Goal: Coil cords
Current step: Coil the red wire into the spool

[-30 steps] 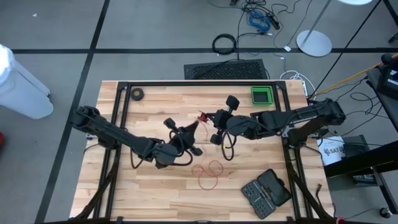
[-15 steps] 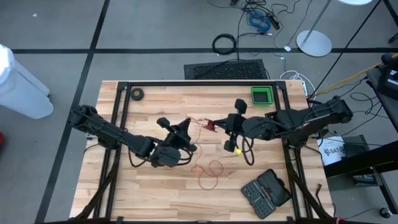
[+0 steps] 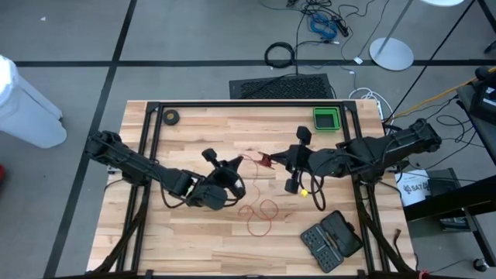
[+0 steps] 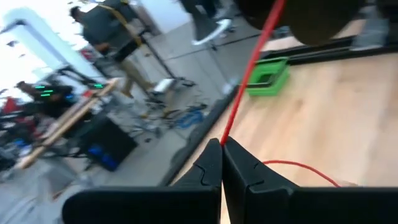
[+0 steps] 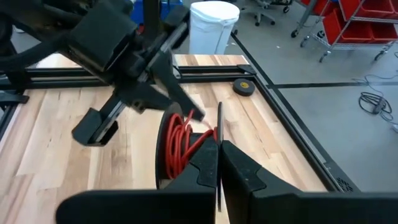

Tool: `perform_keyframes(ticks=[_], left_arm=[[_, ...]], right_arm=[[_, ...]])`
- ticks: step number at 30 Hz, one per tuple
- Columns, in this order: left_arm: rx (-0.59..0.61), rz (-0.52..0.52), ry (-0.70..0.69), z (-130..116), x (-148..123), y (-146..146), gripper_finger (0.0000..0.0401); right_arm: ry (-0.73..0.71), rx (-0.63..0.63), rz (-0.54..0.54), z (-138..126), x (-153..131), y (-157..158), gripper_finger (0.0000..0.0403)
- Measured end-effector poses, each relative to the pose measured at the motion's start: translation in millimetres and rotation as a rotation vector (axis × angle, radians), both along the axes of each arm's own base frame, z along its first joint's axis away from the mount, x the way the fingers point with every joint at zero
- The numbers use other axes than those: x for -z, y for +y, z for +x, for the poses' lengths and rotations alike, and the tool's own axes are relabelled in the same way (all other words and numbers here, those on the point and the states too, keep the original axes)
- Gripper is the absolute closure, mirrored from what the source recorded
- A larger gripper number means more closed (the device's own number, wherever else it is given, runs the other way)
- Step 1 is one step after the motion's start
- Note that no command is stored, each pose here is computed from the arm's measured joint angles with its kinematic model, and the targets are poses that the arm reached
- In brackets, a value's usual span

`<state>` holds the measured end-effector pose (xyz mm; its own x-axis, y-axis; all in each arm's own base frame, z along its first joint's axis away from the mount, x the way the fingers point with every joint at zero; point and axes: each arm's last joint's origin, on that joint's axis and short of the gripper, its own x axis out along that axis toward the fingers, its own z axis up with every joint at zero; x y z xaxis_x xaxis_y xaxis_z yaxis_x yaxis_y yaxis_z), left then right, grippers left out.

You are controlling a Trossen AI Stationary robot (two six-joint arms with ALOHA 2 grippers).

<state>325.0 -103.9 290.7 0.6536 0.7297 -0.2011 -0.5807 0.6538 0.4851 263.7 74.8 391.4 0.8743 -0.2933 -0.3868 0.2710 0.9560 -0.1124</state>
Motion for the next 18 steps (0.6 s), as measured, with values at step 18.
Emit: perform_keyframes(ticks=[18], left_arm=[[0.243, -0.125, -0.003, 1, -1, -19, 0.0286]], right_arm=[[0.001, -0.005, -0.009, 0, 0, 0, 0.0403]])
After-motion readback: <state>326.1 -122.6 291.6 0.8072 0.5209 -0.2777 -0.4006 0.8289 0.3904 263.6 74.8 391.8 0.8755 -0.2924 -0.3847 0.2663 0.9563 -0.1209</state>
